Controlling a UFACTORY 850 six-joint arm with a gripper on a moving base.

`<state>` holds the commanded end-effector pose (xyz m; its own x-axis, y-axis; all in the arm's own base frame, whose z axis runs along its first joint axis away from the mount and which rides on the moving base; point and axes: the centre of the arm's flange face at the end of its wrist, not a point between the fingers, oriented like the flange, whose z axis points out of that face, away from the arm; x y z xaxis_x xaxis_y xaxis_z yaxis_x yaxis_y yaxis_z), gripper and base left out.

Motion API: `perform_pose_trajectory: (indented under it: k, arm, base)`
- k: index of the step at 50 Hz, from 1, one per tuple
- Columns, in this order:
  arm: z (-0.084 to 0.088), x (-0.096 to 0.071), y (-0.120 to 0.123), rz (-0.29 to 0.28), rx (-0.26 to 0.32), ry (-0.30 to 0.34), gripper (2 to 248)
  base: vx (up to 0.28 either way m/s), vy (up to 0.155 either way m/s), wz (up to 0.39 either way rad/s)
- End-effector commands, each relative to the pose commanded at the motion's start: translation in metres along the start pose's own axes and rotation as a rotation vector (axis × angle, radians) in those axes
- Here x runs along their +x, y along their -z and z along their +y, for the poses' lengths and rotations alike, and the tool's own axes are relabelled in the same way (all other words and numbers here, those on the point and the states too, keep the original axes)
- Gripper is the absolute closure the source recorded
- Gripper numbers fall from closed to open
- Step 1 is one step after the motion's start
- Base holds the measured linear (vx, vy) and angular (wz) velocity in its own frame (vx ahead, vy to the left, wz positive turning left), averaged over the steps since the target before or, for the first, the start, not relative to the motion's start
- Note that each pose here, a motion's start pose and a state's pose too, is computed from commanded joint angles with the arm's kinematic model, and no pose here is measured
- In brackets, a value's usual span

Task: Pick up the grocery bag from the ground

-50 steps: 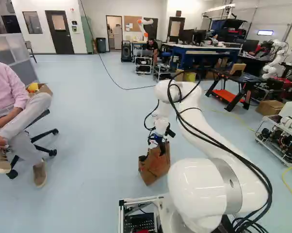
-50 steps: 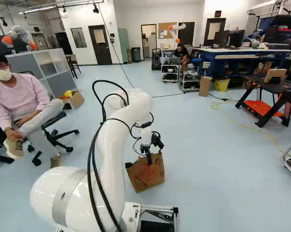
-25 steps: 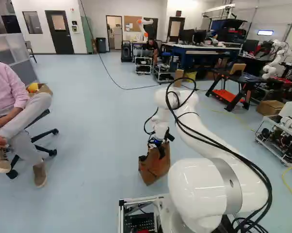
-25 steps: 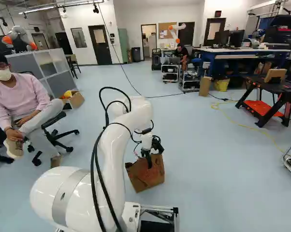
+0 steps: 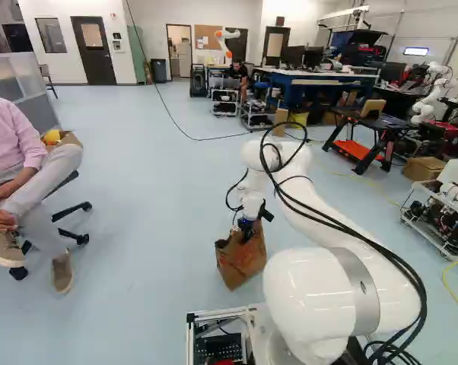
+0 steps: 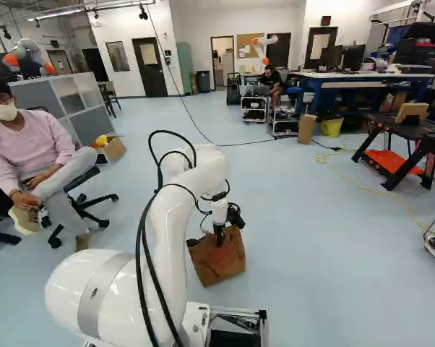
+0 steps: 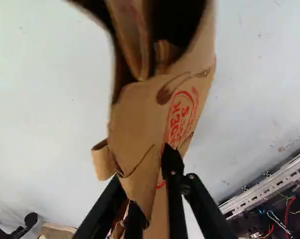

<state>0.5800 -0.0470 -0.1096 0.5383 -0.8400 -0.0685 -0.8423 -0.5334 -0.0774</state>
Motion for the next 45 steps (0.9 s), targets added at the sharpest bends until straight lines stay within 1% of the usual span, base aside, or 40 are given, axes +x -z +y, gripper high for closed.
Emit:
perform_pose_trajectory:
  k: [1,2,6,7,16,20,33,45]
  arm:
    - [0.0,0.0,0.0,0.0,0.0,0.0,182]
    - [0.0,0.0,0.0,0.0,0.0,0.0,219]
    - [0.0,0.0,0.0,0.0,0.0,0.0,219]
    - [0.0,0.0,0.0,0.0,0.0,0.0,230]
    - [0.0,0.0,0.0,0.0,0.0,0.0,230]
    - [0.0,0.0,0.005,0.0,0.0,0.0,230]
    - [-0.002,-0.003,0.037,0.003,0.004,0.001,230]
    - [0.0,-0.009,0.071,0.005,0.007,0.0,230]
  base:
    - [0.0,0.0,0.0]
    - [0.0,0.0,0.0]
    - [0.0,0.0,0.0]
    - [0.0,0.0,0.0]
    - [0.0,0.0,0.0]
    - [0.0,0.0,0.0]
    - [0.0,0.0,0.0]
    - [0.0,0.0,0.0]
